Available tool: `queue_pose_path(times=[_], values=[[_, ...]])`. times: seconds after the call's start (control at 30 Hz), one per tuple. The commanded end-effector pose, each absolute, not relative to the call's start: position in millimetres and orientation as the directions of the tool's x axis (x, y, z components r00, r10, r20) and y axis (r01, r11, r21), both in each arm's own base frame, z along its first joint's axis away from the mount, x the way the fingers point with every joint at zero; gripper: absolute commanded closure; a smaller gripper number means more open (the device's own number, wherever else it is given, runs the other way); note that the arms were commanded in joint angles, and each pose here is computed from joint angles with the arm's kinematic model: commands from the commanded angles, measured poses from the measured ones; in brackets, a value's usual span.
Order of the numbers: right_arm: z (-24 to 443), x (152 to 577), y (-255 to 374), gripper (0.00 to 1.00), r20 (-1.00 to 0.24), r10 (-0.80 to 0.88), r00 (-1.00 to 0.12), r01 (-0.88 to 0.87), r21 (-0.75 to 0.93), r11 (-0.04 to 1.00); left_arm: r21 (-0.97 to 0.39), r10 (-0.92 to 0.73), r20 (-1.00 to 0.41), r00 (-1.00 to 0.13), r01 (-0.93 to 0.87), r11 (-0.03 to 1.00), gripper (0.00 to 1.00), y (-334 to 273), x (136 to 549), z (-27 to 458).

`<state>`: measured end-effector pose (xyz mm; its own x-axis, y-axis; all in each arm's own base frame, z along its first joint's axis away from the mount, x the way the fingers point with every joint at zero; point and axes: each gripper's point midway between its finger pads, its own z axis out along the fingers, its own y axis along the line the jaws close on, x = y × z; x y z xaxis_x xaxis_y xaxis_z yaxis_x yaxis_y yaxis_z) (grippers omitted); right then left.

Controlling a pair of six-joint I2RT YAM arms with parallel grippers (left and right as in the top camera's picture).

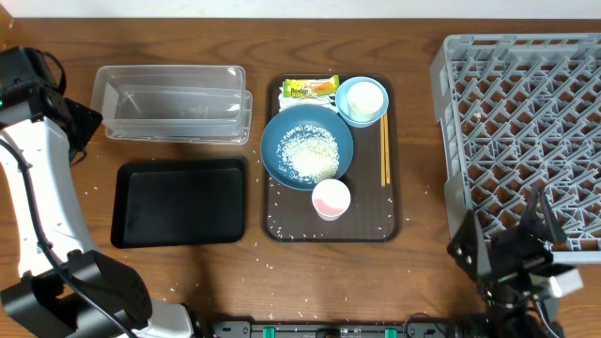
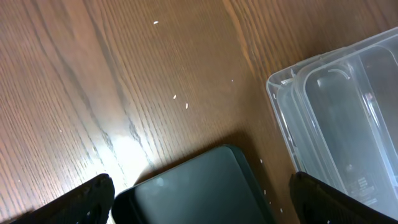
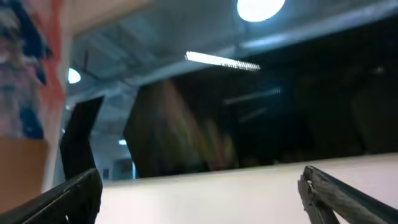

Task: Sort waste into correct bins and load items into the dishwasher rack
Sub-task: 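Move the right gripper over the white cup in the blue bowl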

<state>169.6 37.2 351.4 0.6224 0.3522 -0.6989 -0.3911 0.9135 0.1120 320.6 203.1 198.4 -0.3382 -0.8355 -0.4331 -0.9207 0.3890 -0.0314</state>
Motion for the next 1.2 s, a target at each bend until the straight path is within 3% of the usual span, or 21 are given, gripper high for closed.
queue_pose_path(times=[0.0,0.17,0.37,0.53,0.7,0.87,1.17], values=[[369.2,168.2,37.9,0.01,-0.688,0.389,0.613,-0.418,0.136,0.898,-0.034,-0.84,-0.437,-0.323,-0.927,0.374,0.07,205.3,320.5,199.0],[395.3,201.5,54.1,0.01,-0.81,0.311,0.498,-0.417,0.09,0.904,-0.034,-0.84,-0.437,-0.323,-0.927,0.374,0.07,205.3,320.5,199.0],[418.2,269.9,106.8,0.01,-0.972,0.154,0.178,-0.599,0.017,0.801,-0.034,-0.84,-0.437,-0.323,-0.927,0.374,0.07,205.4,320.6,198.9],[420.9,327.0,134.5,0.01,-0.998,0.016,-0.065,-0.674,0.056,0.736,-0.034,-0.84,-0.437,-0.323,-0.927,0.374,0.07,205.4,320.6,198.9],[393.6,381.7,153.6,0.01,-0.942,-0.186,-0.278,-0.609,0.023,0.793,-0.034,-0.84,-0.437,-0.323,-0.927,0.374,0.07,205.4,320.6,198.9],[341.9,422.3,167.7,0.01,-0.777,-0.334,-0.533,-0.528,-0.003,0.849,-0.034,-0.84,-0.437,-0.323,-0.927,0.374,0.07,205.4,320.6,198.9],[259.5,449.2,219.8,0.01,-0.636,-0.403,-0.658,-0.61,0.136,0.781,-0.034,-0.84,-0.437,-0.323,-0.927,0.374,0.07,205.4,320.6,198.9]])
